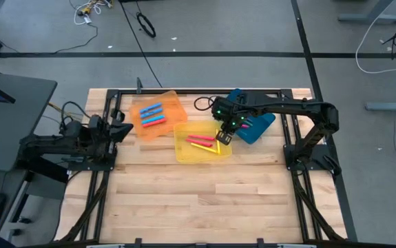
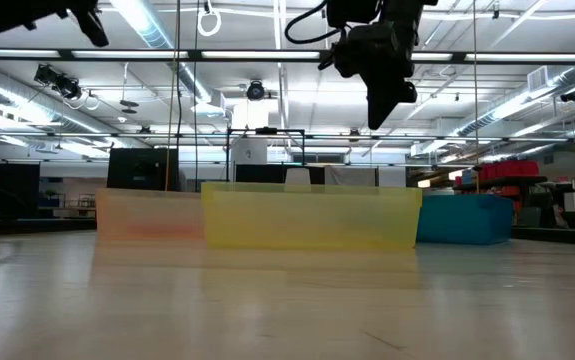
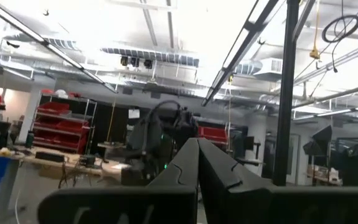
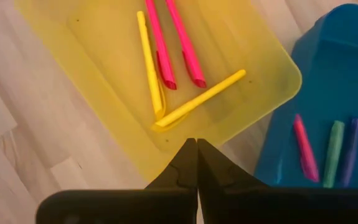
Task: Pick & Place Markers
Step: Return to Home Position
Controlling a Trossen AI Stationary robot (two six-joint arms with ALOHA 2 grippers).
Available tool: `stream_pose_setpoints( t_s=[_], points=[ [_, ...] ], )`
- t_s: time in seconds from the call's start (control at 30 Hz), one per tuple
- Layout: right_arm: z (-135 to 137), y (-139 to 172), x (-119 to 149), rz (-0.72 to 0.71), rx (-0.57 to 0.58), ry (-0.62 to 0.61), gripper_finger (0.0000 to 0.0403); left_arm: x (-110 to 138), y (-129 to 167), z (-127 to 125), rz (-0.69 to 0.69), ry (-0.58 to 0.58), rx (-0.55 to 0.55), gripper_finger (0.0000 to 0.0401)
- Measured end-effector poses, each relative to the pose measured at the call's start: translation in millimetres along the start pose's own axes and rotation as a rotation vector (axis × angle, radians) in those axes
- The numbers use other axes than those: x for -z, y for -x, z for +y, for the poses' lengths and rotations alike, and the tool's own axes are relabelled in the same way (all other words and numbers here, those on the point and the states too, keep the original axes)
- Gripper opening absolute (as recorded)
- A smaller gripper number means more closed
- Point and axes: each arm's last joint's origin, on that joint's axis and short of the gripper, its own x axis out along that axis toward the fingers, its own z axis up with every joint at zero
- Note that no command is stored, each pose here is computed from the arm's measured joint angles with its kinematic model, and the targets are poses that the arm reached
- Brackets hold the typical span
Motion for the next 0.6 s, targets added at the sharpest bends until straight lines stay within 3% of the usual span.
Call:
stream_pose_setpoints(
  t_s=[0.4,0.6],
  points=[
    [10.4,-0.4,1.8,-0.012,-0.014,-0.092,0.0000,46.5,21.2,8.4,0.019,0.047,0.009,0.0005],
    [21.2,-0.8,8.1,0.013,-0.015,-0.106,0.0000,52.5,21.8,7.1,0.091,0.041,0.077,0.0005]
  ],
)
